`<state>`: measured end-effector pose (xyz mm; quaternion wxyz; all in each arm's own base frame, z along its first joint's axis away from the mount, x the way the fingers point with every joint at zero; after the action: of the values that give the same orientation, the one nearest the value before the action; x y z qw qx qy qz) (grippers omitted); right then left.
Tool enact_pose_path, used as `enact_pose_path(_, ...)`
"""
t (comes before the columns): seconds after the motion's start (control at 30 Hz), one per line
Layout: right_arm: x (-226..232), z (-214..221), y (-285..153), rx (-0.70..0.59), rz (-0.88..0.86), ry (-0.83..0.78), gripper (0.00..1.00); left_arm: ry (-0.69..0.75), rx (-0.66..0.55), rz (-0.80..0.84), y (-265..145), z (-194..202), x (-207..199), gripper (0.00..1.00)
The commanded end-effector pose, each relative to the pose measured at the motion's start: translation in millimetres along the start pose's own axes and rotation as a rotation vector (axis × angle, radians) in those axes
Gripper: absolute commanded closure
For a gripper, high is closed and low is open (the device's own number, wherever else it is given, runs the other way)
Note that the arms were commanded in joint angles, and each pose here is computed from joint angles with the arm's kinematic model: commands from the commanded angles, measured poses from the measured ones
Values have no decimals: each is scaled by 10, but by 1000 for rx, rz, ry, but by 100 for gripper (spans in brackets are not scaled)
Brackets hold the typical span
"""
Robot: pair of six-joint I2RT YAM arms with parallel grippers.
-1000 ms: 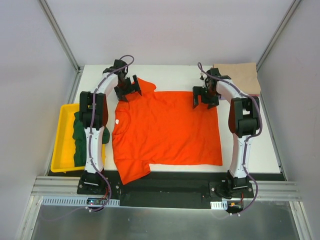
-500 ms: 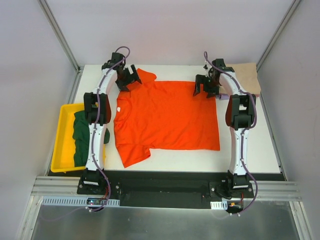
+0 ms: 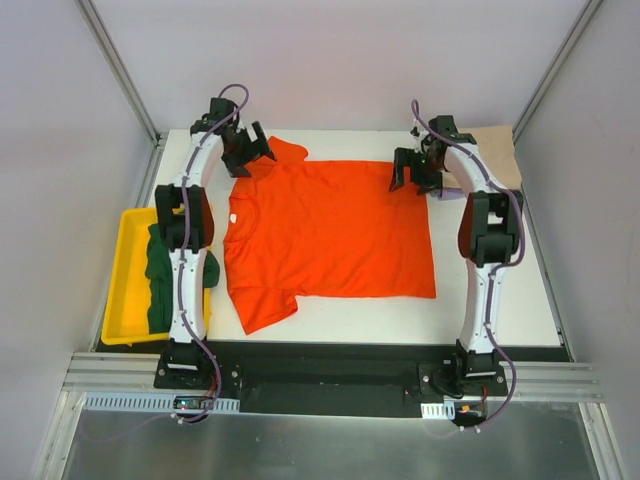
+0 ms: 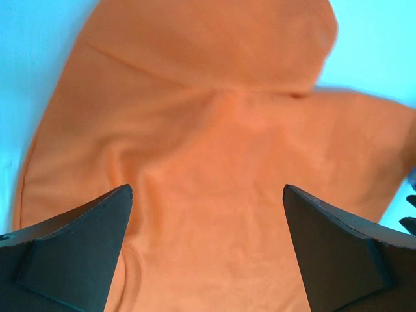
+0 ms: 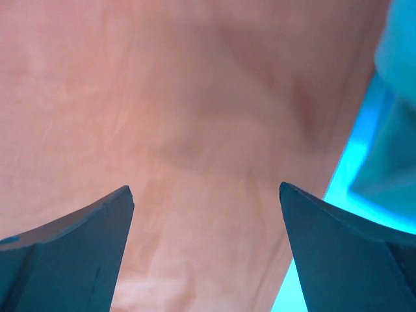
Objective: Fold and stack the t-shirts
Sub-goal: Flatten out the tshirt, then grap the side of the flattened tshirt closest away from the robot with both arms
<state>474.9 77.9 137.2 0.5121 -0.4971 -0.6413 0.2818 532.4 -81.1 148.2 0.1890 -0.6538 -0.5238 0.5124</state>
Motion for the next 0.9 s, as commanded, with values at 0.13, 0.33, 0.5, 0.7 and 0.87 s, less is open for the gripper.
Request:
enact_pose_path(0.13,338,626,-1174,-230,-38,8,4,208,-102,-1,-1410,541,-769,1)
enact_pose_path(0.33,136,1457,-1389,-283,19,111,4,294,-4,-119,-1575,1771,-797,1)
enact_pose_path(0.5,-39,1981,-1433,-290,62,122,4,281,27,-138,-1825,2642,-631,1)
enact_pose_path(0.7,-156,2222,-1517,-342,113,103,4,181,146,-164,-1908,3504,-135,2)
enact_pose_path(0.87,-186,2212,-1482,-345,134,100,4,114,187,-181,-1907,3870,154,9)
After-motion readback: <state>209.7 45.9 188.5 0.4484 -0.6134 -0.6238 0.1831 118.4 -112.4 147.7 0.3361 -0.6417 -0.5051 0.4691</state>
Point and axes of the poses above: each gripper's point midway between its finger pads, its own y axis out along the fingers, its own x axis along the line the jaws close on, z = x × y, the point moved 9 cm from there along -y, back along the fingers, and after that the axes turned 11 degrees about y, right-handed, at the moved point
